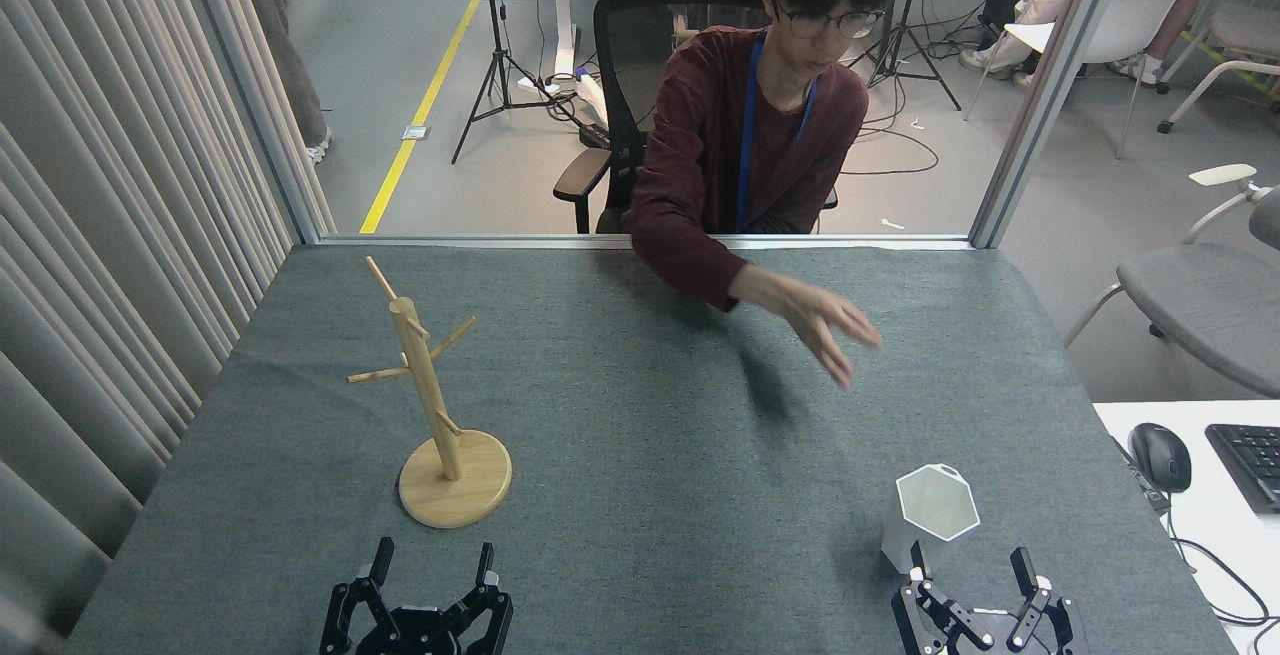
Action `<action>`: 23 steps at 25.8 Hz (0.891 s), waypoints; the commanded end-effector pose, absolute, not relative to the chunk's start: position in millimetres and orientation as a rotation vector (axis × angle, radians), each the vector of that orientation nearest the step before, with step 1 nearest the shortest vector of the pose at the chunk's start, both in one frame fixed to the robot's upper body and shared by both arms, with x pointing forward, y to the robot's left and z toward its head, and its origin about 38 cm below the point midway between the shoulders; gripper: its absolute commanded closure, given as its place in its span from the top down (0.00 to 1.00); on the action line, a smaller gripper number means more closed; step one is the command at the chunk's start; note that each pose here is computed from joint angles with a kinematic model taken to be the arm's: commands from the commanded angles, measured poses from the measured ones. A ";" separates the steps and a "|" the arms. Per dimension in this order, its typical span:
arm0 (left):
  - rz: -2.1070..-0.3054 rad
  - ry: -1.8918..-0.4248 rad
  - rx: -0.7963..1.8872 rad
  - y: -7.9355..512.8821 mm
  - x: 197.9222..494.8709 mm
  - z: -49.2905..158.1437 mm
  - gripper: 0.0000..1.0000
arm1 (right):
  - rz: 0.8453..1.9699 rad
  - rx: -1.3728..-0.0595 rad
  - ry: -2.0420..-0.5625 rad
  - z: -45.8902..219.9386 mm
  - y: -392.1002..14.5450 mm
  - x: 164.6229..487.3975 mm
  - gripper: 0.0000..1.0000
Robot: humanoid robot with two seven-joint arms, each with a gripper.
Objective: Hang cup on storage rack
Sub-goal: 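Close the right gripper around the white hexagonal cup's rim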
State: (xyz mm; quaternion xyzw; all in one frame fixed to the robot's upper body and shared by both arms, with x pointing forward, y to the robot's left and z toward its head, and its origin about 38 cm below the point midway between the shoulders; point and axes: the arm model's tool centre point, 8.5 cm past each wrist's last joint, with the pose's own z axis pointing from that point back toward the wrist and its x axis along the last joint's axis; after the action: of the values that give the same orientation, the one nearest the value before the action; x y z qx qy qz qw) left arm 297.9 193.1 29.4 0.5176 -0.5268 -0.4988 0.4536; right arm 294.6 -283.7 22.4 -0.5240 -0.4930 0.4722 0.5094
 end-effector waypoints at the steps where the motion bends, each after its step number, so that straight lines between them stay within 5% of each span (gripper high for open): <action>1: -1.230 -1.300 1.280 193.7 297.8 28.9 1.00 | 1.138 -1.263 -1.183 21.7 -284.7 294.5 0.98; 23: -1.208 -1.266 1.285 199.3 301.7 22.8 1.00 | 1.198 -1.236 -1.126 -1.6 -288.6 336.4 0.99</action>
State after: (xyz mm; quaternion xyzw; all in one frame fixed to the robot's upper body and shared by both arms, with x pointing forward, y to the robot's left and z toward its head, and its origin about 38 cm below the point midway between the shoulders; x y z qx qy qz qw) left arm 301.7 198.5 23.1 0.5235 -0.5165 -0.4918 0.4661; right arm 332.2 -288.9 1.3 -0.5173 -0.4707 0.4963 0.5144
